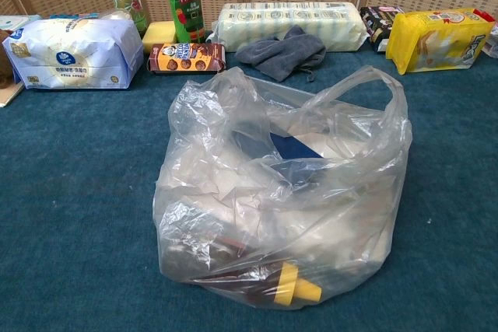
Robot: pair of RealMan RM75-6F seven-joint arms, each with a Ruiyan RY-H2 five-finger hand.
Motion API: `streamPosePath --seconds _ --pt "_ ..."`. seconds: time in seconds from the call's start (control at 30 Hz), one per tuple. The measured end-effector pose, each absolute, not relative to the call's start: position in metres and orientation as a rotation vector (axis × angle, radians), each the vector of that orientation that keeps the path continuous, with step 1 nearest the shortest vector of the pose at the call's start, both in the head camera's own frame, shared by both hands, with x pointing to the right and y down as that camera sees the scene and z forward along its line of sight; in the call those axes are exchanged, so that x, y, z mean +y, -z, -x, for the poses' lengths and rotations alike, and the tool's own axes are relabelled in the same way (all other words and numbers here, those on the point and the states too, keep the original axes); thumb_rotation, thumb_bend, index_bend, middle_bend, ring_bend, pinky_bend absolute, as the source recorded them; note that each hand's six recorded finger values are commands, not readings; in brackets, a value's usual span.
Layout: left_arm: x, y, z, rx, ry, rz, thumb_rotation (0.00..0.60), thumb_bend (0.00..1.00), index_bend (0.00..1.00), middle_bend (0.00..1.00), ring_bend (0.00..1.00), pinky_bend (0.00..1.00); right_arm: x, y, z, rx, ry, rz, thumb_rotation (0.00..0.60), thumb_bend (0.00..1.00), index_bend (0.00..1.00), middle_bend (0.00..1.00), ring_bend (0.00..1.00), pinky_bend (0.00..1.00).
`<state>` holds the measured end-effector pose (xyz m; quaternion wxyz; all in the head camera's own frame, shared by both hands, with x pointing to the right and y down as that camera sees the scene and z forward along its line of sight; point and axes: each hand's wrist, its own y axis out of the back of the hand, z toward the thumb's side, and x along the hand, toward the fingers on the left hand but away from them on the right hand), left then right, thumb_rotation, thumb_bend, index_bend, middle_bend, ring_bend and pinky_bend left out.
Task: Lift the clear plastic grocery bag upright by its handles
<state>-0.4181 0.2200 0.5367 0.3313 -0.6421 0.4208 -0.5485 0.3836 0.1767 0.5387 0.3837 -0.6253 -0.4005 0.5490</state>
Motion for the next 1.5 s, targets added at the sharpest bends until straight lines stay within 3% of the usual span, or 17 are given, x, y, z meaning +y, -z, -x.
streamPosePath --seconds 0.67,1.17,1.23,1.33,1.5 --pt "0.211 -0.526 0.418 1.1 1.394 1.644 0.6 0.2 0.32 0.3 0.21 0.22 0.173 -0.541 -0.377 -1.036 -1.388 1.667 0.533 0.23 0.31 0.28 0.28 0.21" --pt "0.194 -0.505 0.408 1.061 1.33 1.609 0.6 0.2 0.32 0.3 0.21 0.22 0.155 -0.547 -0.348 -1.151 -1.275 1.981 0.529 0.12 0.34 0.3 0.29 0.21" --pt "0.193 -0.504 0.407 1.055 1.331 1.61 0.6 0.2 0.32 0.3 0.21 0.22 0.152 -0.55 -0.343 -1.164 -1.264 2.038 0.501 0.11 0.34 0.3 0.29 0.21" --pt "0.192 -0.505 0.407 1.05 1.335 1.61 0.6 0.2 0.32 0.3 0.21 0.22 0.147 -0.556 -0.335 -1.176 -1.246 2.123 0.404 0.09 0.35 0.3 0.29 0.21" --pt "0.19 -0.507 0.404 1.042 1.334 1.616 0.6 0.2 0.32 0.3 0.21 0.22 0.141 -0.564 -0.32 -1.144 -1.22 2.22 0.37 0.08 0.36 0.3 0.29 0.2"
